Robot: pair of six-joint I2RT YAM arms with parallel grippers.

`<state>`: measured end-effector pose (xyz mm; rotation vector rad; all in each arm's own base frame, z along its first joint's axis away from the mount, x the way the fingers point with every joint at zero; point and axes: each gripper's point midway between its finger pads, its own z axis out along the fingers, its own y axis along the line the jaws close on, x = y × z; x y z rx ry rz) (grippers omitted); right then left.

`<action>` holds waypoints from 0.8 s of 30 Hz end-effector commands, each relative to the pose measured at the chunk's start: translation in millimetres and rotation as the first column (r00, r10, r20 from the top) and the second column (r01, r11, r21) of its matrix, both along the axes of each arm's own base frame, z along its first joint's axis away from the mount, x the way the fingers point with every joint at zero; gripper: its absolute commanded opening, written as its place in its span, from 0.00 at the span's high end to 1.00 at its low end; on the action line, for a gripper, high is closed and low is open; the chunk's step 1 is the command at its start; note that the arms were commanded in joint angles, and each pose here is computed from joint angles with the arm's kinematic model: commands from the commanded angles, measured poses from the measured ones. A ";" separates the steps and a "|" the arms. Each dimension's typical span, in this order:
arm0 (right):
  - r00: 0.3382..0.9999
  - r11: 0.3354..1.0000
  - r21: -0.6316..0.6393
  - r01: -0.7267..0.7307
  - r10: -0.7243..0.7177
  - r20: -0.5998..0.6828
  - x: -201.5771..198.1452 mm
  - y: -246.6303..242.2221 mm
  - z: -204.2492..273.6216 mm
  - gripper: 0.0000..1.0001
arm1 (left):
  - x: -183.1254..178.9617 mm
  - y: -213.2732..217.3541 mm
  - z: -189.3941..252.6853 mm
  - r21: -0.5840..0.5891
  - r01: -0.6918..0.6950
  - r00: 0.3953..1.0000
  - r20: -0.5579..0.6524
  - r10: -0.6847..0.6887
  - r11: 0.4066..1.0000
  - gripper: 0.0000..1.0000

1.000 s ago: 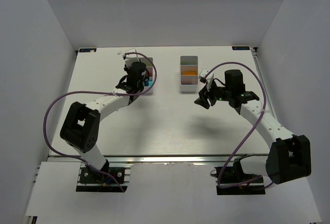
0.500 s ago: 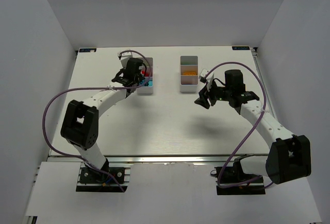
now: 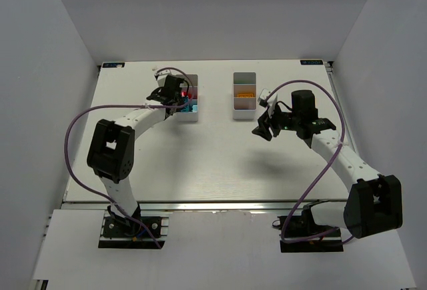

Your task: Sort the legos into containers by color

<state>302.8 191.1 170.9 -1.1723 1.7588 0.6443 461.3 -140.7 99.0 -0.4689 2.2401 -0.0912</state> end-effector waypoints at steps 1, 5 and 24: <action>1.000 1.000 0.011 0.005 -0.005 0.021 4.0 -0.5 5.7 0.40 | 5.2 -8.9 16.9 -0.045 0.018 1.000 0.025 -0.017 0.999 0.92; 1.000 1.000 0.011 0.004 -0.005 0.017 2.8 -0.6 4.1 0.40 | 1.3 -7.6 16.2 -0.045 0.020 0.999 0.026 -0.019 0.999 0.92; 1.000 1.000 0.015 0.002 -0.002 0.013 2.0 -0.4 3.4 0.40 | -21.3 -12.6 44.1 -0.097 0.088 0.995 0.053 -0.083 0.991 0.95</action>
